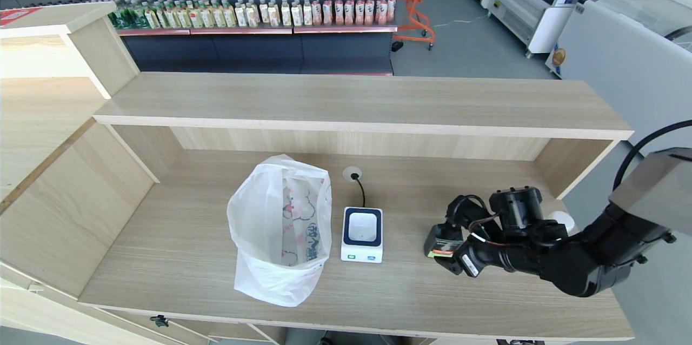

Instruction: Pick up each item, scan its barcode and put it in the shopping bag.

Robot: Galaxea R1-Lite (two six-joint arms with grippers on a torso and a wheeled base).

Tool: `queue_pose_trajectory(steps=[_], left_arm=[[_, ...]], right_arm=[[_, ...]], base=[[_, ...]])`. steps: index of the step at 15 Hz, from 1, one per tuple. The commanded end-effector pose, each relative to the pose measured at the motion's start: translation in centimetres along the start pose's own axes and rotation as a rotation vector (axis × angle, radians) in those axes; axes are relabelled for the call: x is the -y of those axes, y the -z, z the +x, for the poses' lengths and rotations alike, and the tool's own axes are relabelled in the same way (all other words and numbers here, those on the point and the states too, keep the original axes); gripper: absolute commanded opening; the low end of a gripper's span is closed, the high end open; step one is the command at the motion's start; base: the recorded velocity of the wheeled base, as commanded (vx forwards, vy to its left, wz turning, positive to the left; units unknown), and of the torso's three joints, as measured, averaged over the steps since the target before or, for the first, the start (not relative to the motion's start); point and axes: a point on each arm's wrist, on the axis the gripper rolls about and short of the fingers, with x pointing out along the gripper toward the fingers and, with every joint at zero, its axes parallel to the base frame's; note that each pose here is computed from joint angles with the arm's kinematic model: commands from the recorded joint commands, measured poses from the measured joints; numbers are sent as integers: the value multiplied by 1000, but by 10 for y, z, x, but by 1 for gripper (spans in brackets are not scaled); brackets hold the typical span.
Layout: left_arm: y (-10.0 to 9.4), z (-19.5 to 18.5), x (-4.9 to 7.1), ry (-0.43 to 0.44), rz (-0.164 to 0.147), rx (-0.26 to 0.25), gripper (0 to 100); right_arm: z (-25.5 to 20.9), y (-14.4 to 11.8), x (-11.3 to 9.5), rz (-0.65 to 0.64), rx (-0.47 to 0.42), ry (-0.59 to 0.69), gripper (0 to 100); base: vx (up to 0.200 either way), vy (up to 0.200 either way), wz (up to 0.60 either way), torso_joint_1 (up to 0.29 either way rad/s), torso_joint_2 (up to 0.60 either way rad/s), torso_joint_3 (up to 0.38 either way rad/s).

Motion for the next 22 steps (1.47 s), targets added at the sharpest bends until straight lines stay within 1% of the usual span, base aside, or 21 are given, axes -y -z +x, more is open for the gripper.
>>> queue_pose_trajectory(steps=[1, 5, 9, 10, 12, 13, 14, 16, 17, 19, 20, 22], left_arm=[[0, 0, 0, -1, 0, 0, 100], [0, 0, 0, -1, 0, 0, 100], [0, 0, 0, -1, 0, 0, 100], [0, 0, 0, -1, 0, 0, 100], [0, 0, 0, -1, 0, 0, 100], [0, 0, 0, -1, 0, 0, 100], [0, 0, 0, -1, 0, 0, 100], [0, 0, 0, -1, 0, 0, 100], [0, 0, 0, -1, 0, 0, 100], [0, 0, 0, -1, 0, 0, 100], [0, 0, 0, -1, 0, 0, 100], [0, 0, 0, -1, 0, 0, 100]], right_arm=[[14, 1, -8, -5, -7, -24, 100], [35, -8, -14, -25, 58, -16, 100], [46, -11, -19, -35, 65, -26, 100], [48, -9, -20, -36, 62, -27, 0], [50, -10, -22, -34, 59, -10, 0], [50, -10, -25, -18, 73, -9, 0], [50, -16, -31, 11, 104, -17, 0], [48, -29, -39, 112, 190, -19, 0], [43, -30, -40, 146, 205, -13, 0], [18, -29, -33, 164, 239, 55, 0], [-11, -22, -27, 190, 256, 115, 0], [-64, -8, -23, 202, 275, 170, 0]], base=[[0, 0, 0, 0, 0, 0], [0, 0, 0, 0, 0, 0], [0, 0, 0, 0, 0, 0], [0, 0, 0, 0, 0, 0], [0, 0, 0, 0, 0, 0], [0, 0, 0, 0, 0, 0], [0, 0, 0, 0, 0, 0], [0, 0, 0, 0, 0, 0], [0, 0, 0, 0, 0, 0], [0, 0, 0, 0, 0, 0], [0, 0, 0, 0, 0, 0], [0, 0, 0, 0, 0, 0]])
